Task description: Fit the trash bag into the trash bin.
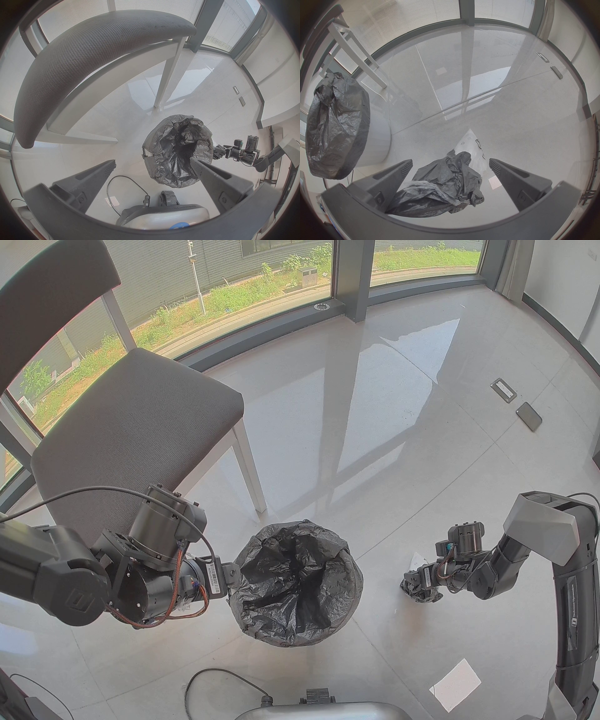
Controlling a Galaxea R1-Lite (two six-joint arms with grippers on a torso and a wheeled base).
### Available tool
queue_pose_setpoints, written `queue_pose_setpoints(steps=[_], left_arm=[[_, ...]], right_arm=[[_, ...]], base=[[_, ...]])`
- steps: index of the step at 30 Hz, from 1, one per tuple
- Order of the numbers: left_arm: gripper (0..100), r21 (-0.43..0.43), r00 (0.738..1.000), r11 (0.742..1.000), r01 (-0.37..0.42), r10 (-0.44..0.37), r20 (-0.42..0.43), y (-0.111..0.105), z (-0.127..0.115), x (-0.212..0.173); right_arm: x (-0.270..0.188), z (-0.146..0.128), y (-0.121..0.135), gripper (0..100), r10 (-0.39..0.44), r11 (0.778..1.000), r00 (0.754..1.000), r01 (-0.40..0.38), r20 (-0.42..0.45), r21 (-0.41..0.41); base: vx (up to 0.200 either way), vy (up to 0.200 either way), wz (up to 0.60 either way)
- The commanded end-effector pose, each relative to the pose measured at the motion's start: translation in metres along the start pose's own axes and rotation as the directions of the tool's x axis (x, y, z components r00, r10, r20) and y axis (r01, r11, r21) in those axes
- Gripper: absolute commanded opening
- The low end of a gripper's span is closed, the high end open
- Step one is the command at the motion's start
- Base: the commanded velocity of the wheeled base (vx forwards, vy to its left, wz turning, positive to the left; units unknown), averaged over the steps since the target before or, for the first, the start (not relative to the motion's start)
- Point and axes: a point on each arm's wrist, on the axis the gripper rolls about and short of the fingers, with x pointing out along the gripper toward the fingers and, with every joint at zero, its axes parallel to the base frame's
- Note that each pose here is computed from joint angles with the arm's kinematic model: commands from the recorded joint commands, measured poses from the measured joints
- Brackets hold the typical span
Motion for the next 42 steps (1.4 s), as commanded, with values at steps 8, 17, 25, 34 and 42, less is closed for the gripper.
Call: queue_pose_setpoints(steps=[8, 17, 25, 34, 42], left_arm=[[100, 0.000, 1.000, 1.000, -0.002, 0.002, 0.002, 0.000, 0.000, 0.000], [100, 0.000, 1.000, 1.000, -0.005, 0.005, 0.000, 0.000, 0.000, 0.000], [100, 0.001, 1.000, 1.000, -0.007, 0.007, -0.002, 0.000, -0.001, 0.000], [100, -0.002, 1.000, 1.000, -0.018, 0.018, 0.010, 0.001, 0.001, 0.001], [100, 0.022, 0.999, 1.000, -0.003, 0.002, 0.032, -0.002, 0.003, -0.005]], right_arm=[[0.007, -0.007, 0.000, 100, 0.001, 1.000, 1.000, -0.001, -0.023, 0.003], [0.006, -0.012, 0.000, 0, 0.002, 1.000, 0.998, -0.001, -0.067, 0.003], [0.001, -0.011, 0.000, 0, -0.001, 1.000, 0.998, 0.000, -0.065, -0.009], [-0.047, 0.018, 0.001, 0, -0.018, 0.999, 1.000, 0.019, 0.012, -0.034], [-0.143, 0.048, 0.011, 0, -0.005, 0.986, 0.990, 0.029, 0.143, -0.163]], base=[[0.000, 0.000, 0.00], [0.000, 0.000, 0.00], [0.000, 0.000, 0.00], [0.000, 0.000, 0.00], [0.000, 0.000, 0.00]])
